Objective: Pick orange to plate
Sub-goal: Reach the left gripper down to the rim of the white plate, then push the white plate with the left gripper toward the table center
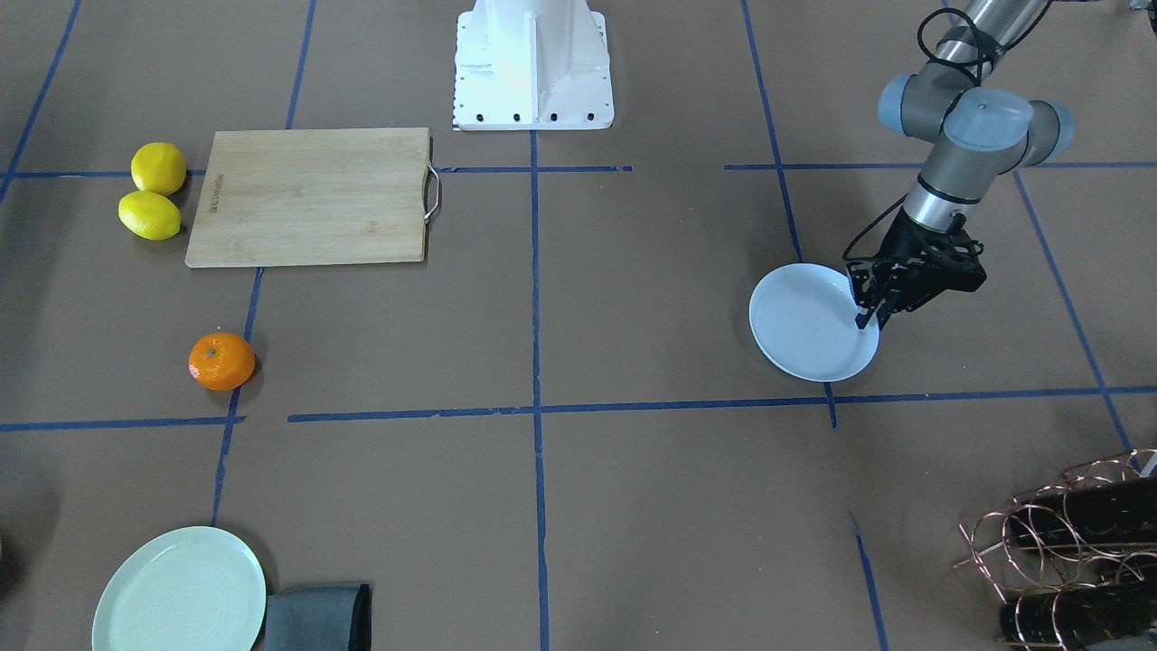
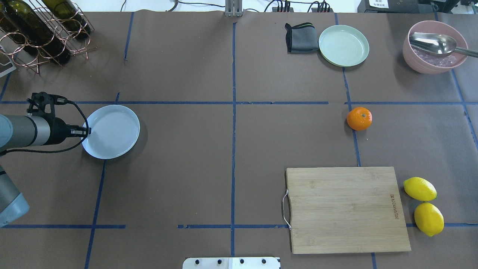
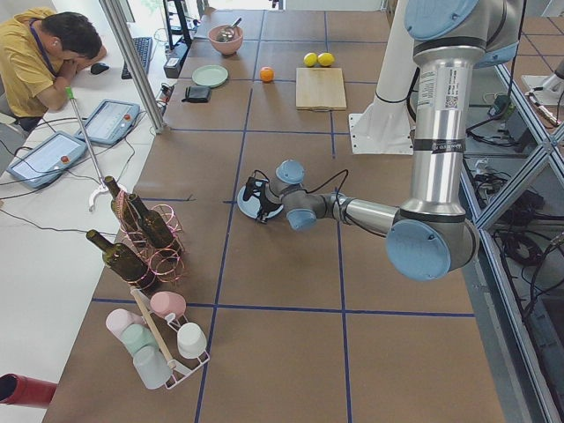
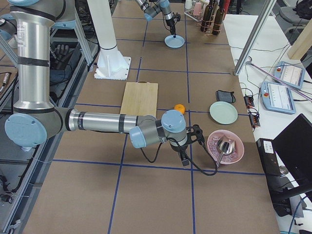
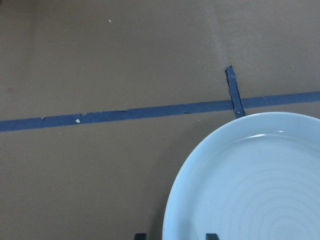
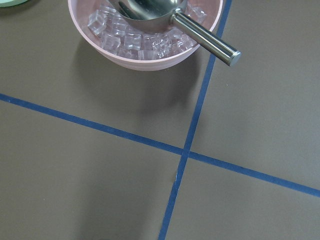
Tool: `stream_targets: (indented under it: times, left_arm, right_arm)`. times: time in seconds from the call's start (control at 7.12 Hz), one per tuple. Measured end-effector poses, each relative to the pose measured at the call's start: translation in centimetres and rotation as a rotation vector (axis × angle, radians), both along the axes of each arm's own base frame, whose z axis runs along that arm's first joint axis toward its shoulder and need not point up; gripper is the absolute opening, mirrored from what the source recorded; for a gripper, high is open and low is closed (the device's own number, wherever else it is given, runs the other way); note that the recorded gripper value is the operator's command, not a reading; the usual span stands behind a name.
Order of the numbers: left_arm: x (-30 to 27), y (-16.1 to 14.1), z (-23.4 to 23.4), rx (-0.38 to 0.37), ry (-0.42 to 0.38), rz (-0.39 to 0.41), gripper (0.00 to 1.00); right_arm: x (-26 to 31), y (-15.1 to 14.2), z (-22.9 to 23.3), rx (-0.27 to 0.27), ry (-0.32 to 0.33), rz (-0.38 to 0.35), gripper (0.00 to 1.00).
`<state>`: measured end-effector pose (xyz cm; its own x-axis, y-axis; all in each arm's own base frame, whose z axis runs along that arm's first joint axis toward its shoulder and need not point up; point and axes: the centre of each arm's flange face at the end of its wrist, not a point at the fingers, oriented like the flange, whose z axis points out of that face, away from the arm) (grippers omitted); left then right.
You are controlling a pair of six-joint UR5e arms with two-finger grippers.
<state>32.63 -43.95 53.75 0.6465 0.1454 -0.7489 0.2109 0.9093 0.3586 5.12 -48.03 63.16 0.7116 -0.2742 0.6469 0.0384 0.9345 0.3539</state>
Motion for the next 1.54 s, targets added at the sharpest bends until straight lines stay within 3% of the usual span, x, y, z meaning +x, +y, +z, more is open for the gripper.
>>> stream_targets:
  times: [0.56,0.7,0.98,1.26,1.54]
  left_arm:
    - [1.2,-0.9,-6.9,0.054,0.087,0.043,0.00]
    - [3.2,-2.7,-10.8,0.039,0.104,0.035,0.00]
    - [9.9,-5.6,-20.1,-0.075,0.145,-0.019,0.00]
    - [18.4,-3.4,-25.6,-0.137,0.169,-0.068,0.00]
    - [24.2,-1.2,-27.3,-0.168,0.175,-0.079,0.00]
  right_arm:
    - [0.0,0.1,0.0,-0.001,0.000,-0.001,1.00]
    - [0.0,0.1,0.0,-0.001,0.000,-0.001,1.00]
    - [0.0,0.1,0.1,-0.002,0.000,0.000,1.00]
    - [0.0,0.1,0.1,-0.002,0.000,0.000,1.00]
    - [0.0,0.2,0.2,-0.005,0.000,0.000,1.00]
